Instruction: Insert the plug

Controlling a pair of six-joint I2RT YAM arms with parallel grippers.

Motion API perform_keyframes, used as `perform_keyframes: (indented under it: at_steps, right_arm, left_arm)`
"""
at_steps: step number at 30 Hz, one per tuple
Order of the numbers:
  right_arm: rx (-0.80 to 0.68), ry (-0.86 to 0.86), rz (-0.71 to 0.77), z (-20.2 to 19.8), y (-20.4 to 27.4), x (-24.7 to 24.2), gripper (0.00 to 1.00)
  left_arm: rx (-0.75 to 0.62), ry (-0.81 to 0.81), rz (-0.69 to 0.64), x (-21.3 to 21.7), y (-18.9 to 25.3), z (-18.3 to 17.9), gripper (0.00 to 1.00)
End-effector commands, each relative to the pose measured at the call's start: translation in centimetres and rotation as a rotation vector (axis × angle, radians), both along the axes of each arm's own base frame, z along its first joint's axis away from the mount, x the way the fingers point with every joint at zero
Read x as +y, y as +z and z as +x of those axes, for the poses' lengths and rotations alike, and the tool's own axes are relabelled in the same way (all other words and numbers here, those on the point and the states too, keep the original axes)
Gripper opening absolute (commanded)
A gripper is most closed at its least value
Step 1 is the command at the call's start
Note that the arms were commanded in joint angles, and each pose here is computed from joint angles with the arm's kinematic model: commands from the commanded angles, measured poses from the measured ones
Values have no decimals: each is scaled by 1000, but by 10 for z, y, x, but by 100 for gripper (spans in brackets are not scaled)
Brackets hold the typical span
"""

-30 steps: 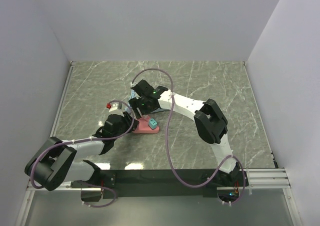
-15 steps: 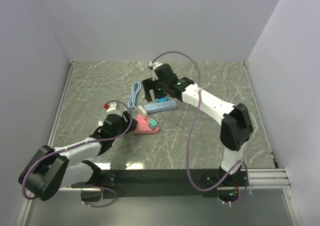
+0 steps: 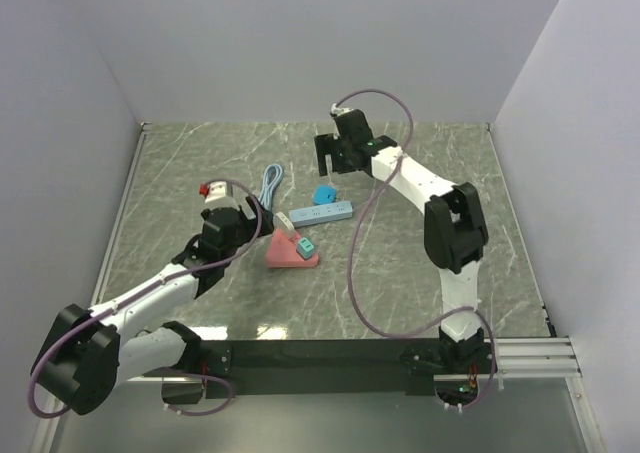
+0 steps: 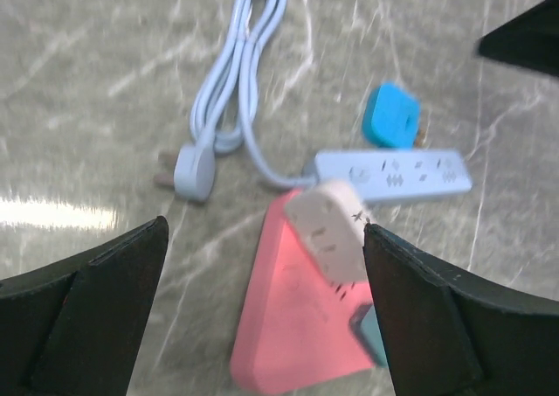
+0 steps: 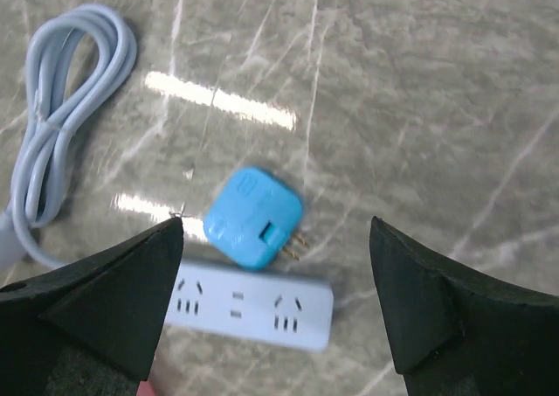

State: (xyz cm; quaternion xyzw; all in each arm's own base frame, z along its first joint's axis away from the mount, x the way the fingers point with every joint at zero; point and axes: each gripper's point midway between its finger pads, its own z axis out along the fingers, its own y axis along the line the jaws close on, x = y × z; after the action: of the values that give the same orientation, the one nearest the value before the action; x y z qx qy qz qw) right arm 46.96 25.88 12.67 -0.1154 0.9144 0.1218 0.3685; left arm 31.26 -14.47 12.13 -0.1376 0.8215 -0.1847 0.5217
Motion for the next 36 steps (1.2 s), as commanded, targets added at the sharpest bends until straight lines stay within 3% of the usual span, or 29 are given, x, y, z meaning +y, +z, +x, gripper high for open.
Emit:
perform_keyframes:
  at_steps: [1, 11, 18, 35, 36]
  right_arm:
    - [-10, -21, -8, 20, 1, 8, 93]
    - [72, -47, -68, 21, -41, 19, 91]
    - [68, 53, -96, 7, -64, 41, 91]
    - [124, 29, -203, -3, -96, 36, 91]
    - [129, 38, -202, -5, -96, 38, 88]
  left_arm:
    - [-84, 39, 32, 5, 34, 22, 99]
    - [-77, -13, 40, -11, 34, 41, 99]
    - [-57, -23, 38, -9, 24, 38, 99]
    - [-67, -3, 17, 2, 25, 27, 99]
    - [-66, -5, 18, 2, 24, 27, 99]
